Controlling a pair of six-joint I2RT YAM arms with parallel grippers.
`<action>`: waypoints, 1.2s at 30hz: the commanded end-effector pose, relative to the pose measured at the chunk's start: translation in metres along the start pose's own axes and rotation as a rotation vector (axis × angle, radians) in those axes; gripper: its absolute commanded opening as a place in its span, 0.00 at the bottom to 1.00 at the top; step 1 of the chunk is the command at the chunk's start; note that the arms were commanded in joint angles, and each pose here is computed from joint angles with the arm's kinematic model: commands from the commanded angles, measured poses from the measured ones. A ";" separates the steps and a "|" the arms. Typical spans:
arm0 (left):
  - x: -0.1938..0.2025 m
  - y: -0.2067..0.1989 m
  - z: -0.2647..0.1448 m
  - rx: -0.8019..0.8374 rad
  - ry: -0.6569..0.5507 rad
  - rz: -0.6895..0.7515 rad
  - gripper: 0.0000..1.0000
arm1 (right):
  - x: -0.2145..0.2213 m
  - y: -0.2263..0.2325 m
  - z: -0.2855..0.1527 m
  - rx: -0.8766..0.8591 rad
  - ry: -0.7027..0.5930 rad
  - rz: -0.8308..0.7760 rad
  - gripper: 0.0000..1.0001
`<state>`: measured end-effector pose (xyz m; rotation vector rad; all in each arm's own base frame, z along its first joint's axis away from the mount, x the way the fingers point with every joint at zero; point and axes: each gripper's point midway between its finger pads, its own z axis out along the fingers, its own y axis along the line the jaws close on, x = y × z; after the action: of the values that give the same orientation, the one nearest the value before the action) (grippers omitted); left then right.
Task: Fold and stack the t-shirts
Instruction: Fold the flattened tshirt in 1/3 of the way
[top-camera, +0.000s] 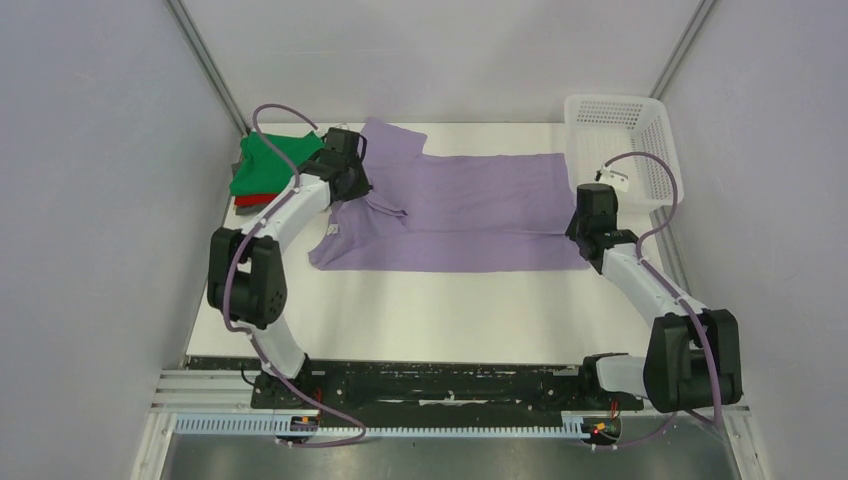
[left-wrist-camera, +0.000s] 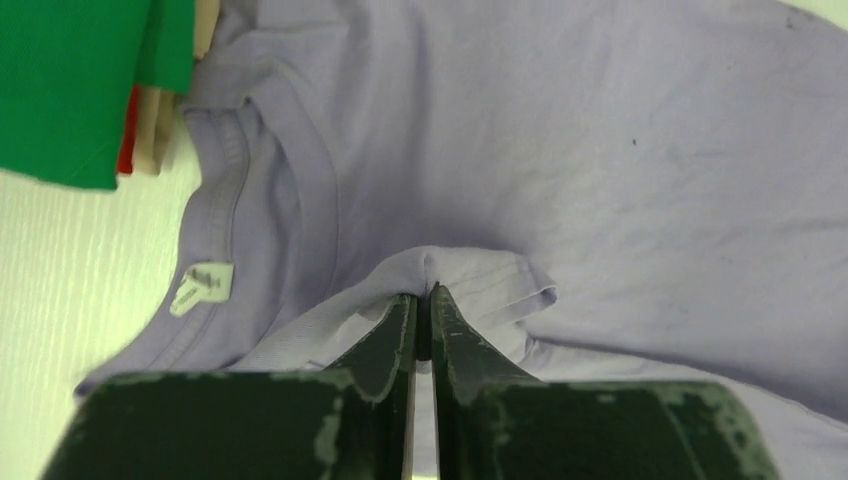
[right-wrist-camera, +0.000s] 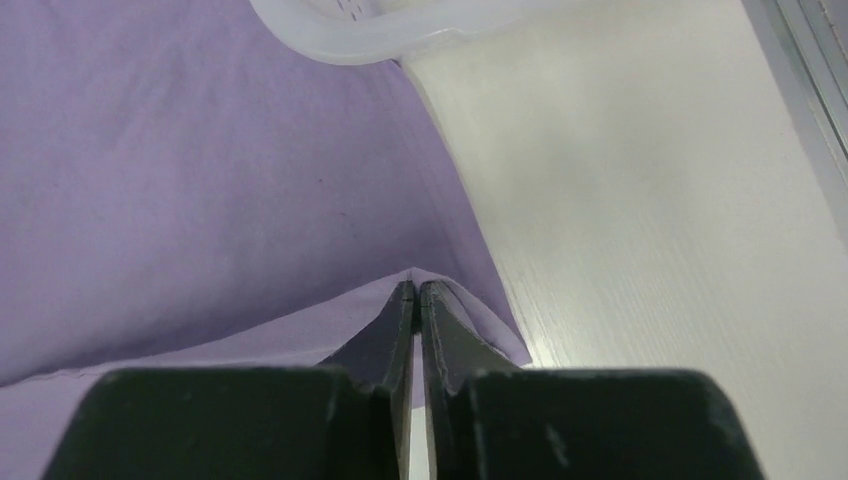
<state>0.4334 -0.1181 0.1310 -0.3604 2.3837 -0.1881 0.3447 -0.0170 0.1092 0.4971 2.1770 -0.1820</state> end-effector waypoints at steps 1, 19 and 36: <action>-0.034 -0.007 0.017 -0.010 -0.061 0.048 0.18 | -0.011 -0.001 0.010 0.033 -0.032 0.027 0.08; -0.046 -0.040 -0.015 0.169 0.002 0.088 1.00 | -0.023 0.045 -0.042 -0.231 -0.083 -0.013 0.98; 0.093 -0.007 0.051 0.157 0.257 -0.060 1.00 | 0.088 0.151 -0.010 -0.467 0.133 -0.277 0.98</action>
<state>0.4005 -0.1561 0.0464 -0.2731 2.5961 -0.4640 0.3324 0.1382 0.0407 -0.0352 2.3784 0.2012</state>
